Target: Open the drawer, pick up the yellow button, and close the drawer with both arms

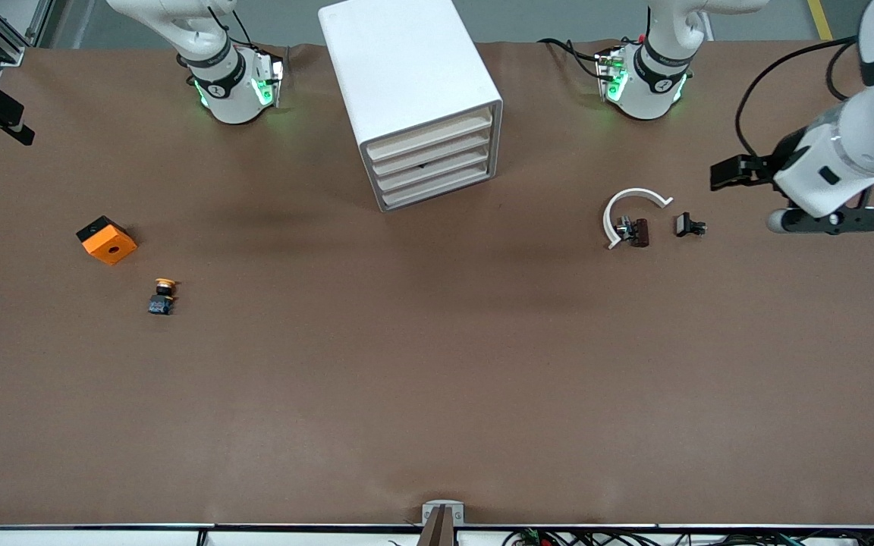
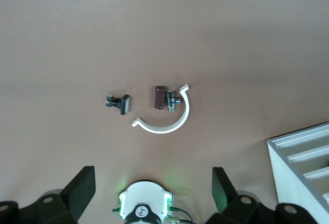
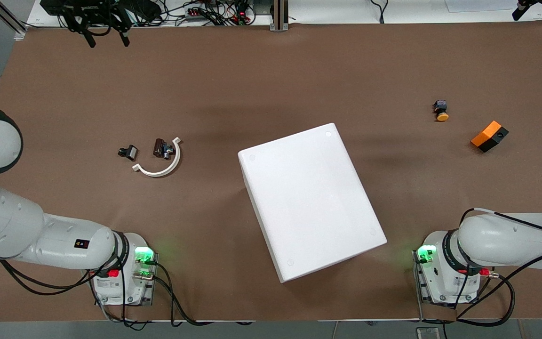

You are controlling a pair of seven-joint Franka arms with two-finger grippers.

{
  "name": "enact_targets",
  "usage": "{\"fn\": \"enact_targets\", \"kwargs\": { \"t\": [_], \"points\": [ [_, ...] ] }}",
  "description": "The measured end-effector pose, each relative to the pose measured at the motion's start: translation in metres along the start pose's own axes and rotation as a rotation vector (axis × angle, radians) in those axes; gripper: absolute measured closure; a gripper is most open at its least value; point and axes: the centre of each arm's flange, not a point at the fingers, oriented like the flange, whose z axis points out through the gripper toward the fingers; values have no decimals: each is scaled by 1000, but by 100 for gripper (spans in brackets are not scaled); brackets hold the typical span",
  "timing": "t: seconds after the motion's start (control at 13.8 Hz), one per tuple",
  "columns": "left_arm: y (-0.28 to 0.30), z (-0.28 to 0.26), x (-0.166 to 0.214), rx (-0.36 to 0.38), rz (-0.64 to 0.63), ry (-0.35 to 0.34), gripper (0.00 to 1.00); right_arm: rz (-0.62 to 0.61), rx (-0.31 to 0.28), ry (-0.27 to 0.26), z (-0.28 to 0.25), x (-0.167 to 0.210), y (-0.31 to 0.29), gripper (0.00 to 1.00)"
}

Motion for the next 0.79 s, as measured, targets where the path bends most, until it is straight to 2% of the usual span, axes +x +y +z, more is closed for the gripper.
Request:
{"fn": "enact_targets", "kwargs": {
  "t": [0.29, 0.79],
  "points": [
    [-20, 10, -9, -16, -3, 76, 0, -2, 0, 3, -1, 0, -1, 0],
    [7, 15, -16, 27, 46, 127, 0, -3, -2, 15, -2, 1, -2, 0]
  ]
}}
